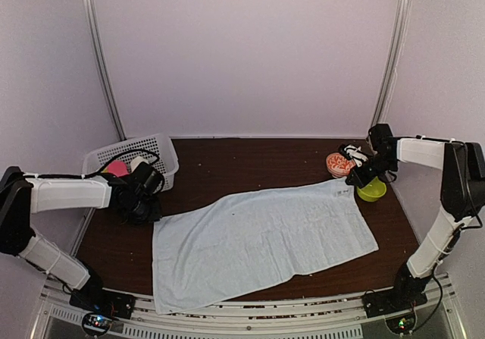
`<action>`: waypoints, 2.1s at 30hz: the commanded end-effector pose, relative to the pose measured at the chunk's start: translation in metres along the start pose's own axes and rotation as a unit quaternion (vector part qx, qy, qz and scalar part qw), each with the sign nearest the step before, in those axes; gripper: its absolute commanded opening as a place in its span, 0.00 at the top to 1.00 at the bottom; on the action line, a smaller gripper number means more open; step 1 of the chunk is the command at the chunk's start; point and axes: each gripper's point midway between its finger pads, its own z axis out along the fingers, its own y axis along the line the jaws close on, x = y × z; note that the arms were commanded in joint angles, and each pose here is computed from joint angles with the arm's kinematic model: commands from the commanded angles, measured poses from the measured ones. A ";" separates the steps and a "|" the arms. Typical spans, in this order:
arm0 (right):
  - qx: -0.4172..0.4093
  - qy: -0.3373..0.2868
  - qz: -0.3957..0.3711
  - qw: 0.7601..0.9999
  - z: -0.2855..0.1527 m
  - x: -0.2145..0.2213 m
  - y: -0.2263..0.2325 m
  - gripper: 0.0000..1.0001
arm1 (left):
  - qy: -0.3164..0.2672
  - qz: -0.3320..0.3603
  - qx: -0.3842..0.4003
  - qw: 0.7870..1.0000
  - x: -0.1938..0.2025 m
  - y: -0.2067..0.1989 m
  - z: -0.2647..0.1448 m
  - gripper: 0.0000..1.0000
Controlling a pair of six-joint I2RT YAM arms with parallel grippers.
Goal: Roll the towels
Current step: Pick up the towel from the center of the board, then fold the towel at the center of the board.
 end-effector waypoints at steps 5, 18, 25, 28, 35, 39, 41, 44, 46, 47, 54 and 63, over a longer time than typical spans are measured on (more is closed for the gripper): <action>-0.008 -0.011 0.011 1.000 0.003 -0.008 -0.001 0.96 | -0.026 0.042 0.026 0.998 -0.022 -0.019 0.023 0.77; -0.011 -0.008 0.013 1.000 0.007 -0.006 -0.001 0.96 | 0.000 0.052 -0.004 0.999 -0.004 -0.006 0.043 0.77; -0.005 -0.010 0.010 1.000 0.005 -0.008 -0.003 0.96 | 0.019 0.058 0.006 0.998 0.007 -0.007 0.049 0.83; -0.006 -0.010 0.011 1.000 0.006 -0.008 -0.003 0.96 | 0.024 0.065 0.005 0.998 0.010 -0.006 0.048 0.96; 0.010 -0.024 0.014 1.000 0.001 -0.025 -0.014 0.96 | -0.064 0.055 -0.011 0.996 -0.034 0.003 0.011 1.00; 0.016 -0.046 0.017 0.999 -0.007 -0.052 -0.024 0.96 | -0.135 0.039 -0.005 0.990 -0.070 0.006 -0.027 1.00; 0.011 -0.055 0.020 0.998 -0.009 -0.063 -0.027 0.96 | -0.160 0.033 0.001 0.986 -0.083 0.008 -0.044 1.00; 0.003 -0.062 0.023 0.998 -0.010 -0.072 -0.027 0.96 | -0.174 0.028 0.008 0.984 -0.088 0.010 -0.057 1.00; 0.004 -0.063 0.022 0.998 -0.011 -0.073 -0.028 0.96 | -0.180 0.022 0.013 0.983 -0.089 0.012 -0.063 1.00; 0.004 -0.064 0.020 0.998 -0.011 -0.073 -0.027 0.96 | -0.181 0.020 0.016 0.983 -0.088 0.014 -0.065 1.00; -0.010 -0.057 0.020 0.998 -0.017 -0.051 -0.021 0.97 | -0.149 0.024 0.046 0.987 -0.069 0.015 -0.074 1.00; -0.038 -0.031 -0.003 0.999 -0.031 -0.003 -0.004 0.96 | -0.055 0.069 0.095 0.992 -0.020 0.014 -0.077 1.00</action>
